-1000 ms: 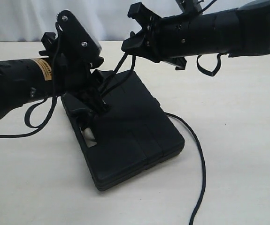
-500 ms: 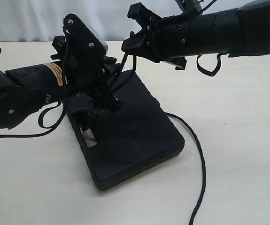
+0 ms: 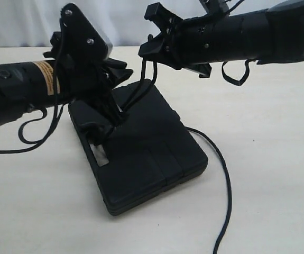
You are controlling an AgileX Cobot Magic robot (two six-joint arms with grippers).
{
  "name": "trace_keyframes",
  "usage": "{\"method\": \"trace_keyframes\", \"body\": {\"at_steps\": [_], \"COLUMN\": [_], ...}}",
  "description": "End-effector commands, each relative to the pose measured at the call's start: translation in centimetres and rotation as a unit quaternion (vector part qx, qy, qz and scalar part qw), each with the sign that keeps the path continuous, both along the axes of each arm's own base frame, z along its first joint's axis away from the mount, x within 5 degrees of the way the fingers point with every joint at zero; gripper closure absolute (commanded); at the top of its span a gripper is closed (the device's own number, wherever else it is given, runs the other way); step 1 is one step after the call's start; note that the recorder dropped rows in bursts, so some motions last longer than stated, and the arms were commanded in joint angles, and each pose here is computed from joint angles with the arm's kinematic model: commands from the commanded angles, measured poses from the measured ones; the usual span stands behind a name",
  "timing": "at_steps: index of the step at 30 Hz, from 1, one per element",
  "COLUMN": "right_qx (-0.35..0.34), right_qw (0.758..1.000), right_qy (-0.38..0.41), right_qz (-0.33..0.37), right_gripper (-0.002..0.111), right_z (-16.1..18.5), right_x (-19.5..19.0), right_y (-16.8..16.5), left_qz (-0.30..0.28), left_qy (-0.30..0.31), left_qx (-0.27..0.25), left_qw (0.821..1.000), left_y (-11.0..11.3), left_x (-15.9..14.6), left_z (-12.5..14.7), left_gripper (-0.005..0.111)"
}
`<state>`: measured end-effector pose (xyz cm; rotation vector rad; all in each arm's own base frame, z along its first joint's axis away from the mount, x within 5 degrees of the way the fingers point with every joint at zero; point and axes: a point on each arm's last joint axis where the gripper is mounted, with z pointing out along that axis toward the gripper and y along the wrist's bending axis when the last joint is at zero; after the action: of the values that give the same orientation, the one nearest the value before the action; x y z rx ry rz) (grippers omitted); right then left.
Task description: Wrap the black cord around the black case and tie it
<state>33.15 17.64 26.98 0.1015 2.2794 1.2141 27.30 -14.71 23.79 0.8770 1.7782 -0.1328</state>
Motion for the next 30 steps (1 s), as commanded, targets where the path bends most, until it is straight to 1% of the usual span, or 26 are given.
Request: {"method": "trace_keyframes", "body": {"at_steps": [1,3,7,10,15,17,19,22,23,25,27,30], "right_qx": [-0.003,-0.003,-0.004,-0.004,-0.004,-0.004,-0.004,-0.004,-0.003,-0.007,-0.019,-0.023], "right_qw": [1.0,1.0,1.0,1.0,1.0,1.0,1.0,1.0,1.0,1.0,1.0,1.0], "right_qy": [-0.009,-0.01,-0.01,-0.01,-0.01,-0.01,-0.01,-0.01,-0.01,-0.011,-0.015,-0.016], "right_qz": [-0.001,0.0,-0.003,-0.003,-0.003,-0.003,-0.003,-0.001,0.0,0.003,0.01,0.011], "right_gripper": [0.104,0.104,0.104,0.104,0.104,0.104,0.104,0.104,0.104,0.104,0.104,0.104], "right_z": [0.3,0.2,0.2,0.2,0.2,0.2,0.2,0.2,0.2,0.2,0.1,0.0], "right_x": [0.1,0.1,0.1,0.1,0.1,0.1,0.1,0.1,0.1,0.0,0.0,0.0], "right_y": [0.0,0.0,-0.1,-0.1,-0.1,-0.1,-0.1,0.0,0.0,0.0,-0.1,-0.1], "left_qz": [0.024,0.017,-0.031,-0.034,-0.033,-0.038,-0.044,-0.027,-0.023,0.007,0.018,0.015], "left_qy": [0.022,0.032,0.03,0.033,0.043,0.044,0.05,0.053,0.05,0.036,0.035,0.028], "left_qx": [-0.03,-0.034,-0.012,-0.017,-0.027,-0.03,-0.031,-0.038,-0.043,-0.074,-0.083,-0.074], "left_qw": [0.999,0.999,0.999,0.999,0.998,0.998,0.997,0.997,0.998,0.997,0.996,0.997], "left_y": [0.5,0.1,-1.7,-1.9,-2.3,-2.5,-2.9,-2.9,-2.8,-2.0,-1.7,-1.6], "left_x": [-0.6,-1.0,-2.3,-2.5,-2.2,-1.9,-1.5,-0.8,-0.7,0.1,0.3,0.4], "left_z": [0.7,0.3,0.1,0.1,-0.7,-1.1,-2.2,-3.2,-3.1,-2.7,-2.6,-2.6], "left_gripper": [0.092,0.092,0.092,0.091,0.07,0.065,0.065,0.065,0.065,0.065,0.065,0.065]}}
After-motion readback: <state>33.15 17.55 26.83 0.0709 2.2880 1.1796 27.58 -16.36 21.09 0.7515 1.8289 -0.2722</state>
